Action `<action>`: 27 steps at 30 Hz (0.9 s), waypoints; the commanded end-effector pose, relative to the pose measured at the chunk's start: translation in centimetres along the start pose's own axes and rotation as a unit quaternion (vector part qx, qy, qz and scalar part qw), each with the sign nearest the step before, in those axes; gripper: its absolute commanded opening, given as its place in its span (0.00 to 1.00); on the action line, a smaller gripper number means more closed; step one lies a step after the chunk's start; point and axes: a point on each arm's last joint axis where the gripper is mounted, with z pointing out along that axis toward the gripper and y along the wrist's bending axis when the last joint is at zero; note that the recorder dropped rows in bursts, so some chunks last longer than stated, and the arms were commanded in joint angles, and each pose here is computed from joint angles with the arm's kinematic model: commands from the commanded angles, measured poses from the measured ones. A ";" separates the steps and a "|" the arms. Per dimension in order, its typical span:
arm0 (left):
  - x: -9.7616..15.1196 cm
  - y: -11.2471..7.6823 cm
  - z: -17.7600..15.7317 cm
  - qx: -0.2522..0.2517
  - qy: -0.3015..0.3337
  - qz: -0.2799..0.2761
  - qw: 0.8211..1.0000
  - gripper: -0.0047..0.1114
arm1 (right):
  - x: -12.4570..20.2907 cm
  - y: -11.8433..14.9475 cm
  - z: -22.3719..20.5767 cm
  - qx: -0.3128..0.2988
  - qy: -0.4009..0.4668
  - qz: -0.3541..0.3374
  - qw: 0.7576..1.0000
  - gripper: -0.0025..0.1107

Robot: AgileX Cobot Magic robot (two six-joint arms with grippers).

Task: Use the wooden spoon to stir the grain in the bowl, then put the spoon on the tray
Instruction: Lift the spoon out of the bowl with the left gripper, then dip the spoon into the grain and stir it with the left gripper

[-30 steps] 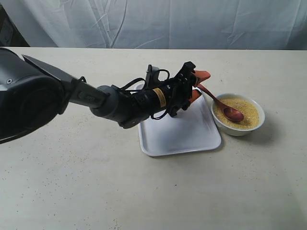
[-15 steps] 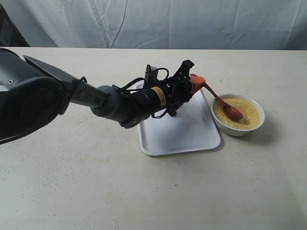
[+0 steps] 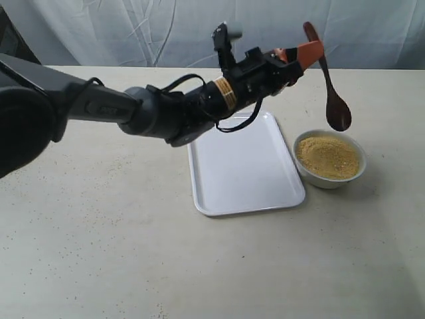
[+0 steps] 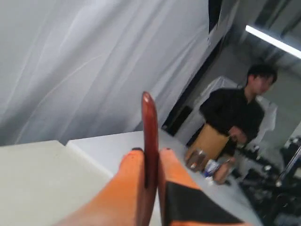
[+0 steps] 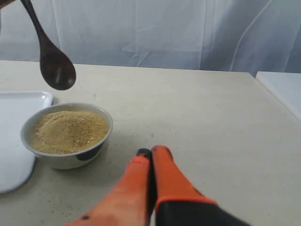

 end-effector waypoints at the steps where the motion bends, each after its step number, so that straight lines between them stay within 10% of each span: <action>1: 0.0 -0.1 0.8 -0.039 0.082 0.102 0.991 0.04 | 0.0 0.0 0.0 0.002 -0.005 0.001 1.000 0.04; 12: 5.6 3.1 -0.4 -0.048 0.116 0.056 0.991 0.04 | 0.0 0.0 0.0 0.002 -0.005 0.001 1.000 0.04; 18: 3.9 1.0 0.5 -0.013 0.087 0.061 0.994 0.04 | 0.0 0.0 0.0 0.002 -0.005 0.001 1.000 0.04; 27: 2.4 1.8 1.0 -0.110 0.118 0.120 0.980 0.04 | 0.0 0.0 0.0 0.002 -0.005 0.001 1.000 0.04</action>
